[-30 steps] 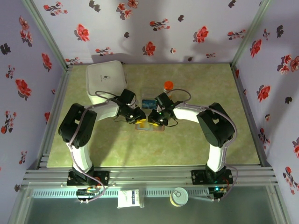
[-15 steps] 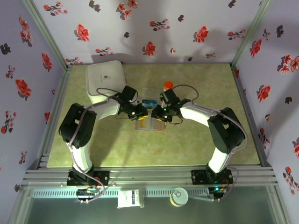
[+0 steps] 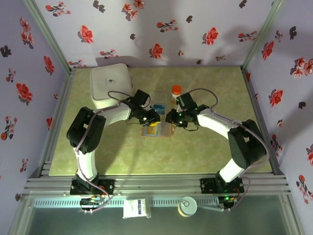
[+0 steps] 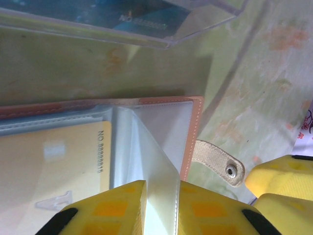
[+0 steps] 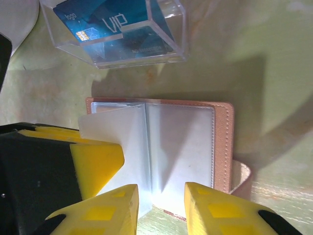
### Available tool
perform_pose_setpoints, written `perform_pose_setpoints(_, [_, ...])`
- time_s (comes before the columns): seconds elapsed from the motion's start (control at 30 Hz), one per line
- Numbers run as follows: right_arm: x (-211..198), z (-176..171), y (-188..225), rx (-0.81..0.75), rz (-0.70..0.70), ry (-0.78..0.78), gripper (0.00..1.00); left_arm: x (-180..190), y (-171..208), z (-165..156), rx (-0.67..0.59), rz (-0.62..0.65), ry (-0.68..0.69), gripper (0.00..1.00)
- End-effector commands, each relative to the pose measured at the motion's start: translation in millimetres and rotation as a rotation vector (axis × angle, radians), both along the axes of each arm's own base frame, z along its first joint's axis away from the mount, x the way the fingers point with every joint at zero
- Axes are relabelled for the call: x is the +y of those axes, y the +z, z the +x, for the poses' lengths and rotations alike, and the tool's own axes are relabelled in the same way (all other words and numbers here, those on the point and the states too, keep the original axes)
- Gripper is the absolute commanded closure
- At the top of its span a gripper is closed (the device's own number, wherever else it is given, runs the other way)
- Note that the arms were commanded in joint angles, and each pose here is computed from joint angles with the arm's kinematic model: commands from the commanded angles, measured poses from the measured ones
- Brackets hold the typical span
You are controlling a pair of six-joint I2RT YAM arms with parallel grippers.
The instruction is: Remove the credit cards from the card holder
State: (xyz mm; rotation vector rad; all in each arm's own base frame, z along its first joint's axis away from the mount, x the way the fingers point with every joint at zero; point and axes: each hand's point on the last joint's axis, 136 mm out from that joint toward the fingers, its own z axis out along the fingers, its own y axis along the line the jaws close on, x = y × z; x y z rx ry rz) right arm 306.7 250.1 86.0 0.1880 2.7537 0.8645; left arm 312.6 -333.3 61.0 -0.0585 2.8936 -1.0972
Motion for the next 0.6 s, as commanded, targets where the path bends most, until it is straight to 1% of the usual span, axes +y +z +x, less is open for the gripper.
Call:
perform_pose_setpoints(0.0, [-12.8, -3.5, 1.6, -0.011, -0.034, -0.004, 0.69, -11.1, -0.6, -1.7, 0.034, -0.009, -0.010, 0.80])
perform_pose_setpoints(0.1, [-17.7, -4.2, 3.8, -0.017, -0.040, -0.008, 0.69, -18.7, 1.2, -1.5, 0.032, -0.017, -0.022, 0.79])
perform_pose_setpoints(0.33, [-26.2, -6.1, 8.5, -0.025, -0.044, -0.017, 0.68, -34.7, 7.7, 0.8, 0.024, -0.031, -0.046, 0.72])
perform_pose_setpoints(0.57, [-31.4, -6.2, 14.7, -0.036, -0.050, -0.017, 0.68, -40.4, 12.8, 3.9, 0.012, -0.041, -0.049, 0.71])
